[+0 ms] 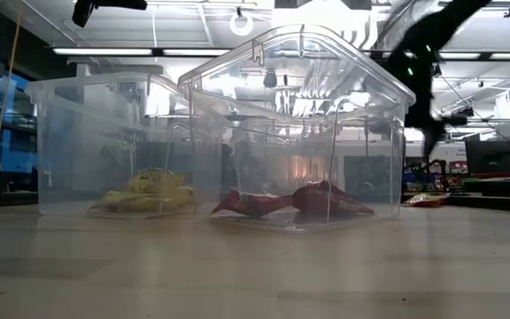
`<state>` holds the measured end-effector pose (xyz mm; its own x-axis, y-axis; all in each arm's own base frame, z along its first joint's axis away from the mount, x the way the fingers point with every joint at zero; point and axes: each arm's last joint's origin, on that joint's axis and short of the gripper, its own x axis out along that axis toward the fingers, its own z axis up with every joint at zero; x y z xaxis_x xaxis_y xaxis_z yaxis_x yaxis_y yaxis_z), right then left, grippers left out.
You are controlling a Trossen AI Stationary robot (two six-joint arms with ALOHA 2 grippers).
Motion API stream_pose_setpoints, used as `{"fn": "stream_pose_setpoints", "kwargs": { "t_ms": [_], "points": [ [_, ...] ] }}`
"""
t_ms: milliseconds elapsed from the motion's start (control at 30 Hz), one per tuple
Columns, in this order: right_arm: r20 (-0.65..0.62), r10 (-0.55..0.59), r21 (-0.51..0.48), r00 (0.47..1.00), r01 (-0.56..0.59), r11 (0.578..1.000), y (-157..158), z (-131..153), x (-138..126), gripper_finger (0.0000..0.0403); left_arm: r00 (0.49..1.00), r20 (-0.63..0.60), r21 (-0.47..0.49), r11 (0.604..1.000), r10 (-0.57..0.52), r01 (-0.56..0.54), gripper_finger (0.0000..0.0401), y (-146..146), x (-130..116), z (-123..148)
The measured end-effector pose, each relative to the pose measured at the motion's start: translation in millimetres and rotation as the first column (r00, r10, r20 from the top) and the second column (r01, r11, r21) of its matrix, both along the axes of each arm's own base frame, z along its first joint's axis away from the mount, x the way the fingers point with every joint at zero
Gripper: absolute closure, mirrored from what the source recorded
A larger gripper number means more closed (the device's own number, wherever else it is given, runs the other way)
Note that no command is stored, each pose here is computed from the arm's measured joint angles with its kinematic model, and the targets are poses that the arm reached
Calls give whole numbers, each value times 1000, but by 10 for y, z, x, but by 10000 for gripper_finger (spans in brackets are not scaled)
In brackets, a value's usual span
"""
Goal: Sort candy
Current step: Put the red candy into the bottom right transparent bin
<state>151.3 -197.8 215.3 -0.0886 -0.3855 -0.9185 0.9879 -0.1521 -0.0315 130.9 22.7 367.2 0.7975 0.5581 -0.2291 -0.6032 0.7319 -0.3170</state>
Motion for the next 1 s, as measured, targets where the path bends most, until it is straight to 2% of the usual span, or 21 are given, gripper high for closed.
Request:
{"fn": "stream_pose_setpoints", "kwargs": {
  "t_ms": [167,333,467,567,667,733,800,900,967,1000],
  "points": [
    [99,-161,7,982,161,987,30,-463,-185,200,1000,13,-19,1000,6,-6,401,0,0,0],
    [179,-318,11,931,321,947,155,-809,-317,200,1000,19,-27,1000,9,-8,401,0,0,0],
    [229,-308,-1,923,317,948,225,-934,-352,213,1000,23,-33,999,11,-10,401,0,0,0],
    [217,-234,-5,948,241,970,271,-931,-299,271,1000,24,-35,999,11,-10,401,0,0,0],
    [248,-117,7,962,119,993,347,-818,-217,369,1000,28,-40,999,13,-11,401,0,0,0],
    [291,-39,-17,956,46,999,387,-675,-171,386,1000,28,-40,999,12,-11,401,0,0,0],
    [352,16,-116,936,26,993,377,-429,-119,385,1000,28,-39,999,13,-12,401,0,0,0],
    [404,146,-287,903,-26,957,409,7,-83,397,999,28,-40,999,15,-14,401,1,0,0],
    [439,281,-427,853,-77,901,467,365,-47,396,999,28,-39,999,18,-17,401,1,-1,0],
    [462,360,-495,810,-101,863,504,546,-31,395,999,29,-40,999,18,-17,401,1,-1,0]
  ]
}}
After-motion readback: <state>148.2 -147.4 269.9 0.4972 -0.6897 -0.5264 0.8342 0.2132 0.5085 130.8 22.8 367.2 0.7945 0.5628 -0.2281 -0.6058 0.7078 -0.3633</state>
